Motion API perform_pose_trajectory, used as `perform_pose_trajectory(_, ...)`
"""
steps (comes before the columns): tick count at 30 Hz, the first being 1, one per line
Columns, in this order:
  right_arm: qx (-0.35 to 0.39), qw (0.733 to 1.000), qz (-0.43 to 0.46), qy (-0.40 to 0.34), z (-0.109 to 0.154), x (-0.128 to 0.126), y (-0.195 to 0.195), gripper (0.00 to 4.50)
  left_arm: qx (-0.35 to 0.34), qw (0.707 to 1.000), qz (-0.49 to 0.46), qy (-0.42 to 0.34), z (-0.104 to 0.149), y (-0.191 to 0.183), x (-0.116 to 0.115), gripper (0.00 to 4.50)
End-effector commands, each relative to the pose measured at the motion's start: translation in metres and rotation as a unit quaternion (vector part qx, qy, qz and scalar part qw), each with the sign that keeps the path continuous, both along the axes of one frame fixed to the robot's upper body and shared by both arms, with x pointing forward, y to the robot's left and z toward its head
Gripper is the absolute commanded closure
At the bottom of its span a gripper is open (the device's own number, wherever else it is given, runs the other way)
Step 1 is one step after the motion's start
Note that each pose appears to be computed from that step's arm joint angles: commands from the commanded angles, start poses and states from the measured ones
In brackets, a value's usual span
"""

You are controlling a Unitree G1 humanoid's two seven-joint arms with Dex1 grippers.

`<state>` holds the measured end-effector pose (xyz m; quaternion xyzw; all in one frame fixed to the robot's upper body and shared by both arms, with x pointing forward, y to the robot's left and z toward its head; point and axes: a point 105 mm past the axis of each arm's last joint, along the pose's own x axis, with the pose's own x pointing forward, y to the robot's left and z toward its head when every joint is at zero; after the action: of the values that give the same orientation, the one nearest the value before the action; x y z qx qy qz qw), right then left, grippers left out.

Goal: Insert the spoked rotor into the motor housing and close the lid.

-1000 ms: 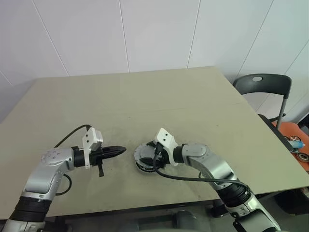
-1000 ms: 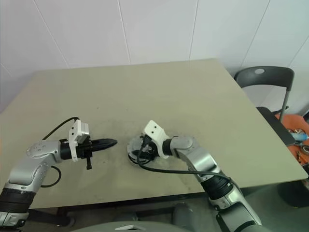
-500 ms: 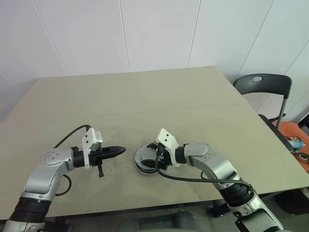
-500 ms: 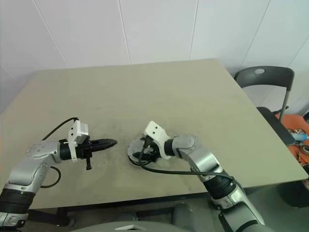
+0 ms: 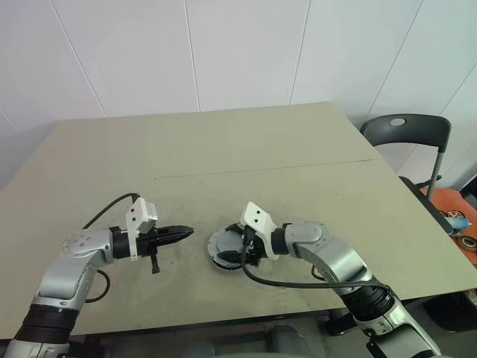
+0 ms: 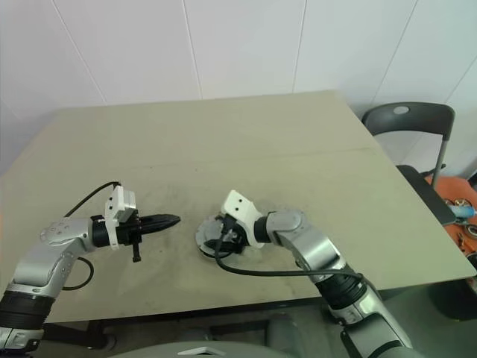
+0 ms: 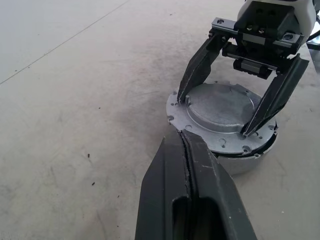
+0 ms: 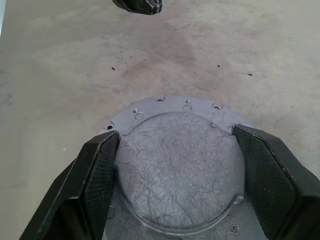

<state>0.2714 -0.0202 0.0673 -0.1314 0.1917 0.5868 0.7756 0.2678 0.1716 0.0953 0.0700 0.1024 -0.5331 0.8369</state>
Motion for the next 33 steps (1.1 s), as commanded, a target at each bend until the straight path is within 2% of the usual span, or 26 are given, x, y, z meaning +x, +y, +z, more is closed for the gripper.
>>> perform_pose_trajectory(1, -0.006, 0.999, 0.025, 0.028, -0.009, -0.012, 0.002, 1.25, 0.0, 1.0, -0.004, -0.026, 0.015, -0.001, 0.002, 4.5)
perform_pose_trajectory(7, 0.025, 0.998, 0.029, 0.044, 0.0, -0.013, 0.004, 1.25, 0.001, 1.0, -0.003, -0.025, 0.014, 0.0, 0.003, 4.5)
perform_pose_trajectory(13, -0.015, 1.0, -0.006, 0.005, -0.013, 0.0, -0.003, 1.25, 0.0, 1.0, -0.004, -0.026, 0.014, -0.001, 0.003, 4.5)
perform_pose_trajectory(27, 0.002, 0.998, -0.061, -0.032, -0.001, 0.024, -0.005, 1.25, 0.0, 1.0, -0.006, -0.025, 0.016, -0.004, 0.003, 4.5)
perform_pose_trajectory(33, -0.034, 0.999, -0.017, 0.018, -0.022, 0.001, -0.008, 1.25, 0.0, 1.0, -0.006, -0.025, 0.017, -0.006, 0.005, 4.5)
